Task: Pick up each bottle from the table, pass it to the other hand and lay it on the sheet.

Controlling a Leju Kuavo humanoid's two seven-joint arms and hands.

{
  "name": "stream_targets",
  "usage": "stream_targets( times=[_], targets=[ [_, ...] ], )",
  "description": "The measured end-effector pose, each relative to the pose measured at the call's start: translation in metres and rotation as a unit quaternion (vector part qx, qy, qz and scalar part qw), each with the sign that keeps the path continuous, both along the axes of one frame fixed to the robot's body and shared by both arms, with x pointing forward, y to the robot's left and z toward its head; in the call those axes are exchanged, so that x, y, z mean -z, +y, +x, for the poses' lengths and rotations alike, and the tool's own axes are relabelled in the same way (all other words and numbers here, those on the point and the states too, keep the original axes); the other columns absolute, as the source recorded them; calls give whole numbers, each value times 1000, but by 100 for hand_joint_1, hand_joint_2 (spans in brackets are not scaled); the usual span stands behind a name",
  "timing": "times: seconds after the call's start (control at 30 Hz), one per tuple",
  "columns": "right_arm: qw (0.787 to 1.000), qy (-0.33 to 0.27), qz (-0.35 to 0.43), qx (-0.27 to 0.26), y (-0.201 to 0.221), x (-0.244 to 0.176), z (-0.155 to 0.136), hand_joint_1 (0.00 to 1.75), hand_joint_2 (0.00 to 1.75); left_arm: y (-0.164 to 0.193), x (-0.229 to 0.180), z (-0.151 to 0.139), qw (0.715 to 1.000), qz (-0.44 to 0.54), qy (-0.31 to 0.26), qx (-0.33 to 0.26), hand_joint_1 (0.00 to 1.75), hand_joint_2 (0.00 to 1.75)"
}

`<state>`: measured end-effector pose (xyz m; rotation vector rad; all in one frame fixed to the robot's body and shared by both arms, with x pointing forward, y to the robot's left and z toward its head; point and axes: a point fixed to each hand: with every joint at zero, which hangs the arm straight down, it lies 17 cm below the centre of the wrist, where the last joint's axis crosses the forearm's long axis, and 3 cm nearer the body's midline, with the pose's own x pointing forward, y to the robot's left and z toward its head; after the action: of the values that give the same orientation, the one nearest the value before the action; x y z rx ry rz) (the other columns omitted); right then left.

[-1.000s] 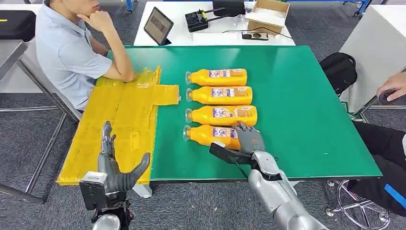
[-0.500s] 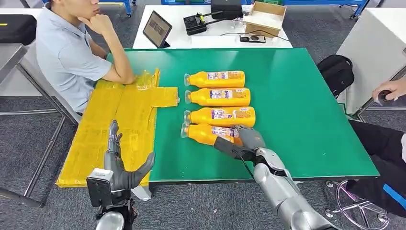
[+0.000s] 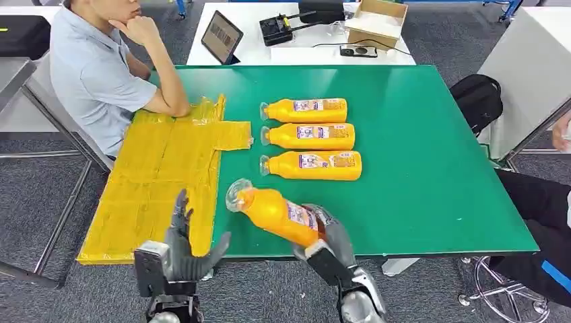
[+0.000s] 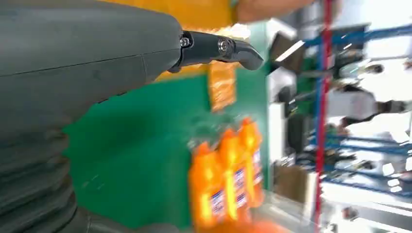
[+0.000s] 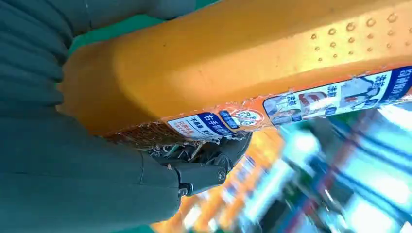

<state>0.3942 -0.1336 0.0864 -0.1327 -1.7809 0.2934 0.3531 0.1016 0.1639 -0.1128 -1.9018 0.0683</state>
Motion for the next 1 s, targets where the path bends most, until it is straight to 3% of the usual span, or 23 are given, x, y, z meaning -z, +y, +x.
stream_targets(
  times=[0.17,0.33,0.73,1.0],
  targets=[
    [997,-56,48,25,-1,-48,-3,175,175,-22,6,-4,999,-7,12,37,0,175],
    [995,-64,72,16,11,-63,5,175,175,-46,-4,-13,996,-26,-9,89,0,175],
    [998,-43,31,-37,53,-45,24,175,175,-69,-19,-32,985,-47,-41,159,0,175],
    [993,-68,-24,-90,98,-45,12,175,175,-72,-14,-31,984,-49,-28,169,0,175]
  ],
)
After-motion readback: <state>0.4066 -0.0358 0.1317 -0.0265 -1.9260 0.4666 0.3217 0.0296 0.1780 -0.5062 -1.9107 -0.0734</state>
